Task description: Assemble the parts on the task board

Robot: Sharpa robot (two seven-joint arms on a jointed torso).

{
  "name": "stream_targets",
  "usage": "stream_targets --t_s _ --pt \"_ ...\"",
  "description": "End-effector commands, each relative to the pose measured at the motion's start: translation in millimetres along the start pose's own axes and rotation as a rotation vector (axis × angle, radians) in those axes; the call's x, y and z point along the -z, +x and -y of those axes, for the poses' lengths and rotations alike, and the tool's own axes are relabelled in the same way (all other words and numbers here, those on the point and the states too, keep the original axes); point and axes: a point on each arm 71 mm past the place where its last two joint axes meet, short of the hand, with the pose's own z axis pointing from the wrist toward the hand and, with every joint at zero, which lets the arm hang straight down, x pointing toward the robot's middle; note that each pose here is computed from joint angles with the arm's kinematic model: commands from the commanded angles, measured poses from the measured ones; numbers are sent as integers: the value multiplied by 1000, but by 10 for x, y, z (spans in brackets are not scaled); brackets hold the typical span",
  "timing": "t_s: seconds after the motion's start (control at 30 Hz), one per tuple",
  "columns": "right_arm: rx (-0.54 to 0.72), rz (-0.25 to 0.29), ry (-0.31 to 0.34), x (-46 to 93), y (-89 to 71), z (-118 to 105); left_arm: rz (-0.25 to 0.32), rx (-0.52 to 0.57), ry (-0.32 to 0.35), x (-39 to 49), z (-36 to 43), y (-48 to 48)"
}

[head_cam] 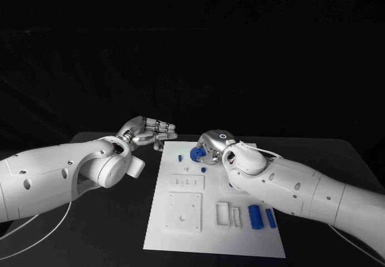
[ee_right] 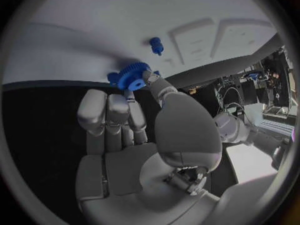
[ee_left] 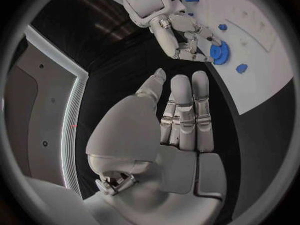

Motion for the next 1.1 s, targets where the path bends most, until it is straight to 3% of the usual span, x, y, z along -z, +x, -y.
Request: stream_targets --t_s 0.03,1.1 --pt "26 1 -7 -1 9 1 -11 2 16 -1 25 12" --pt "-21 -48 26 -41 114 42 -17 4 14 -8 27 28"
